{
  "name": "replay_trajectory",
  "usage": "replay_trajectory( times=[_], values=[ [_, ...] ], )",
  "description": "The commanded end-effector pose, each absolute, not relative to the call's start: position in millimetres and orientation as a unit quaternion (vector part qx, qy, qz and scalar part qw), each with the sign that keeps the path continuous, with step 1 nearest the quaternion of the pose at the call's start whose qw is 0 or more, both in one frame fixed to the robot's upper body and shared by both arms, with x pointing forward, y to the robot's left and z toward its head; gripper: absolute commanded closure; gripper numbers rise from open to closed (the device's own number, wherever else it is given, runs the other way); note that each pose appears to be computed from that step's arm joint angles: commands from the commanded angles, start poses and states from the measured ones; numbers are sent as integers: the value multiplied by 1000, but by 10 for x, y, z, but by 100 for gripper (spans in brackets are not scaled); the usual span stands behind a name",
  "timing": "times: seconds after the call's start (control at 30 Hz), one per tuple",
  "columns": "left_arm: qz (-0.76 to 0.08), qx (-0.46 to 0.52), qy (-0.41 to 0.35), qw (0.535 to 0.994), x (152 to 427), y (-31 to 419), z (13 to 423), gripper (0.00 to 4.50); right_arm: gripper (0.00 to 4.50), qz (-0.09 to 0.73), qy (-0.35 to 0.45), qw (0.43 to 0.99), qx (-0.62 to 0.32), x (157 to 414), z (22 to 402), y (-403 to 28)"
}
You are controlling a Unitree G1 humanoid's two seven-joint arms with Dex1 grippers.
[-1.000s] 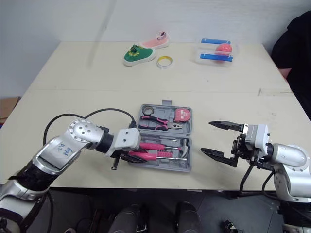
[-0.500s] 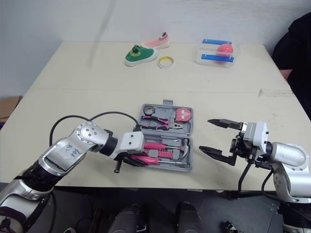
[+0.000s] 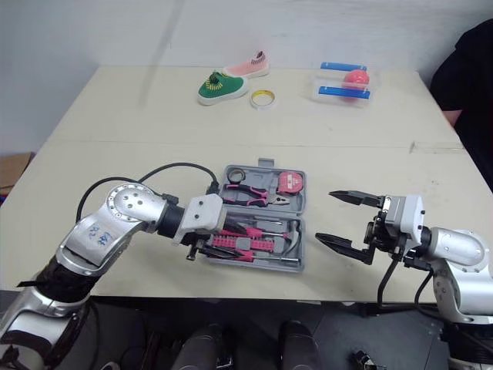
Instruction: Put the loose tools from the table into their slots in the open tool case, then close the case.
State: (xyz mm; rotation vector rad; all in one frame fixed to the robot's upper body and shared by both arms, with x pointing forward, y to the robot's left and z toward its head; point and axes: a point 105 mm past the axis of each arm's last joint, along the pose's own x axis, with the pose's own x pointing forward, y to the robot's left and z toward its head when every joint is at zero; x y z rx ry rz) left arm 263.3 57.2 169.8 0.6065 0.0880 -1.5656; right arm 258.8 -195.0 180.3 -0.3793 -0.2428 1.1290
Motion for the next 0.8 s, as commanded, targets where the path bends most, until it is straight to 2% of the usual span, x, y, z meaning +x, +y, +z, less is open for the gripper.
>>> replay_trajectory(
  times=[0.03, 0.1, 0.43, 0.8],
  values=[
    [-687, 232, -33, 688, 2655, 612, 1813, 369, 0, 529, -127, 819, -182, 2548, 1865, -1945],
    [-679, 203, -21, 705, 2683, 637, 1715, 442, 0, 525, -125, 822, -181, 2543, 1843, -1965],
    [-695, 200, 39, 690, 2623, 666, 1214, 442, 0, 507, -107, 836, -181, 2536, 1689, -2154],
    [-664, 204, 93, 714, 2715, 704, 866, 442, 0, 503, -102, 839, -181, 2441, 1528, -2304]
  ],
)
